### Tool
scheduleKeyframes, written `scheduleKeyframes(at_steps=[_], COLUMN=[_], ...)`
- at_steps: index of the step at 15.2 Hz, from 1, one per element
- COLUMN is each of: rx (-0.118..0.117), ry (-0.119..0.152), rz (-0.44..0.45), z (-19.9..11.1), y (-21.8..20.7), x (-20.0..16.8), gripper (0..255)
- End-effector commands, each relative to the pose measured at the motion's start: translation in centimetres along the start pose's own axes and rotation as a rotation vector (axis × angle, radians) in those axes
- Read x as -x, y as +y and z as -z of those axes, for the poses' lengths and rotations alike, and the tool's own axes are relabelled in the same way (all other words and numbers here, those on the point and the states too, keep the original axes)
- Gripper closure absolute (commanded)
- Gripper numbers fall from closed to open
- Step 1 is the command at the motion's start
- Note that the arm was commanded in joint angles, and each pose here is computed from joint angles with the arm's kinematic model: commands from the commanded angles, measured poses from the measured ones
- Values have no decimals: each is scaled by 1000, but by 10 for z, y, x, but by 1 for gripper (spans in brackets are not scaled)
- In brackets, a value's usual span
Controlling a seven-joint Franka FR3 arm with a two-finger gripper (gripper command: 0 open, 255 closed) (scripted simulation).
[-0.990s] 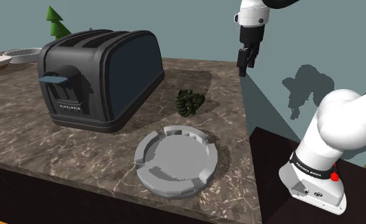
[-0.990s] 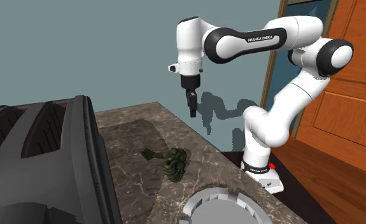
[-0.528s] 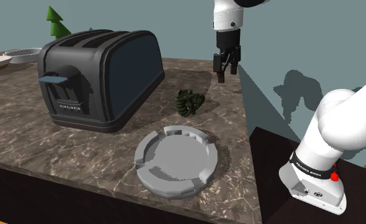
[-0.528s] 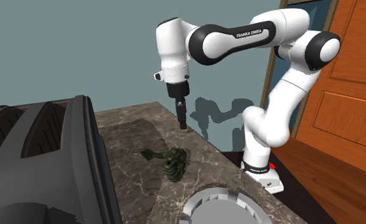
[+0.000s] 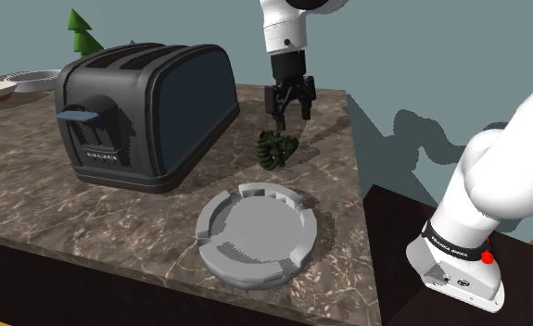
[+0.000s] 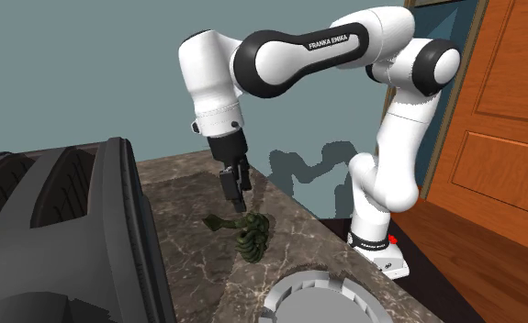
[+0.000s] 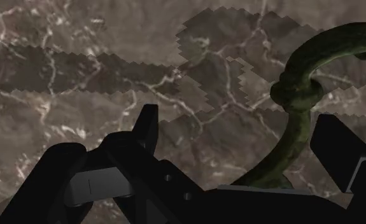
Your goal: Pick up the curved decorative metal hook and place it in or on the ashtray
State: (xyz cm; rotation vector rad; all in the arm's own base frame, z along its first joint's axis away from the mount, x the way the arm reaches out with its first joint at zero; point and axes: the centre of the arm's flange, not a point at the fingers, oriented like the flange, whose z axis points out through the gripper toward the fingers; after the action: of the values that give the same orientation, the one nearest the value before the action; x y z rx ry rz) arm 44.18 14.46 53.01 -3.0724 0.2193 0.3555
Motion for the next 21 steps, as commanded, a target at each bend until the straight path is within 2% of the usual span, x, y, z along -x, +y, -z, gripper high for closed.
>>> scheduleKeyframes(at_steps=[1, 3, 11, 19, 20, 21], rx=[-21, -39, -39, -39, -39, -39], ry=[-25, -48, -48, -48, -48, -48], rz=[-21, -40, -40, -40, -40, -40], z=[0, 0, -40, -40, -40, -40], y=[-20, -40, -41, -41, -41, -41], x=[-13, -27, -25, -25, -25, -25], gripper=[0, 0, 0, 0, 255, 255])
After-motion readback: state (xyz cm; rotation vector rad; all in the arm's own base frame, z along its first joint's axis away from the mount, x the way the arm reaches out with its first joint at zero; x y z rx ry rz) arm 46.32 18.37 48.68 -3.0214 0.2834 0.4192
